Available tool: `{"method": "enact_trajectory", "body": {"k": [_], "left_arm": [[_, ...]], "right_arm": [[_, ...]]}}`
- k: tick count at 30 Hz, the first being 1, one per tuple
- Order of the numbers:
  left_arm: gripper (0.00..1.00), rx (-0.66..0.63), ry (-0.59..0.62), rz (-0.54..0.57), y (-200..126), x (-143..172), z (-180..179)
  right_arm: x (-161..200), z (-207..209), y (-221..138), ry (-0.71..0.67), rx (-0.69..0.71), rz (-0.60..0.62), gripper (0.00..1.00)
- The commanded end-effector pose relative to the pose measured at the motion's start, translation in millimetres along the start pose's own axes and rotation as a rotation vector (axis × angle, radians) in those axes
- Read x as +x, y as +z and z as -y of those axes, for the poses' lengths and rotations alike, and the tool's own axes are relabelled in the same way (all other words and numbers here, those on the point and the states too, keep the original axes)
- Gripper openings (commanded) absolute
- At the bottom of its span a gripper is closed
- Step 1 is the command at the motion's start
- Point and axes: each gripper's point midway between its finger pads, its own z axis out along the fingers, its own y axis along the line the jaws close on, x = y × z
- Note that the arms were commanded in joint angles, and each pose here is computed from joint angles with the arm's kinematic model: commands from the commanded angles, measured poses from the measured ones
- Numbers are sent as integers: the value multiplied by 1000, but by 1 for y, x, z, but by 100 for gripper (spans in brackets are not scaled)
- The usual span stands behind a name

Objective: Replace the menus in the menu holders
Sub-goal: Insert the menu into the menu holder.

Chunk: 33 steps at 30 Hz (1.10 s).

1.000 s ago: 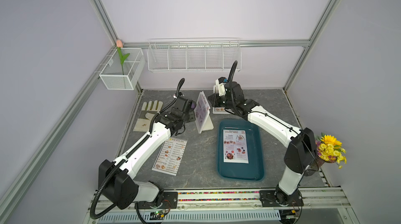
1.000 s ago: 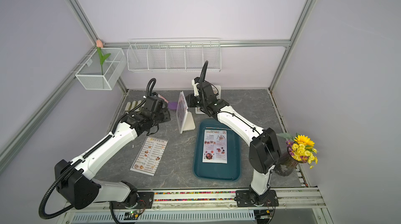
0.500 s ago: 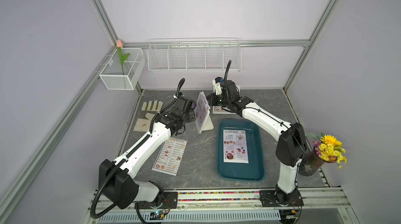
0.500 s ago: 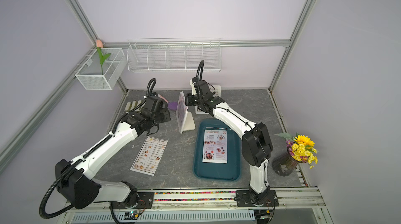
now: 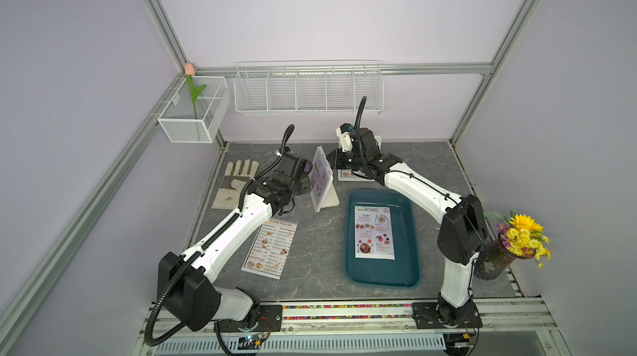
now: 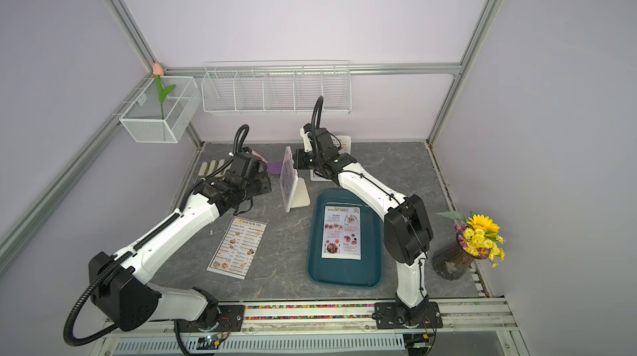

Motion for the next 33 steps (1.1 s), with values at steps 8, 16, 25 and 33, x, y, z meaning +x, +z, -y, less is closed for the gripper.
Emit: {"method": "enact_trajectory", "body": {"k": [8, 16, 25, 33], "left_arm": [[38, 8, -13, 21, -2, -8, 5], [38, 7, -14, 23, -2, -8, 4], [38, 7, -14, 24, -3, -8, 4], [38, 8, -16, 29, -4, -9, 4]], "right_arm": [[10, -1, 11, 7, -25, -36, 7], [15, 0, 15, 10, -25, -56, 7], [3, -4, 4, 6, -30, -15, 12], [-21, -13, -22, -28, -30, 54, 22]]}}
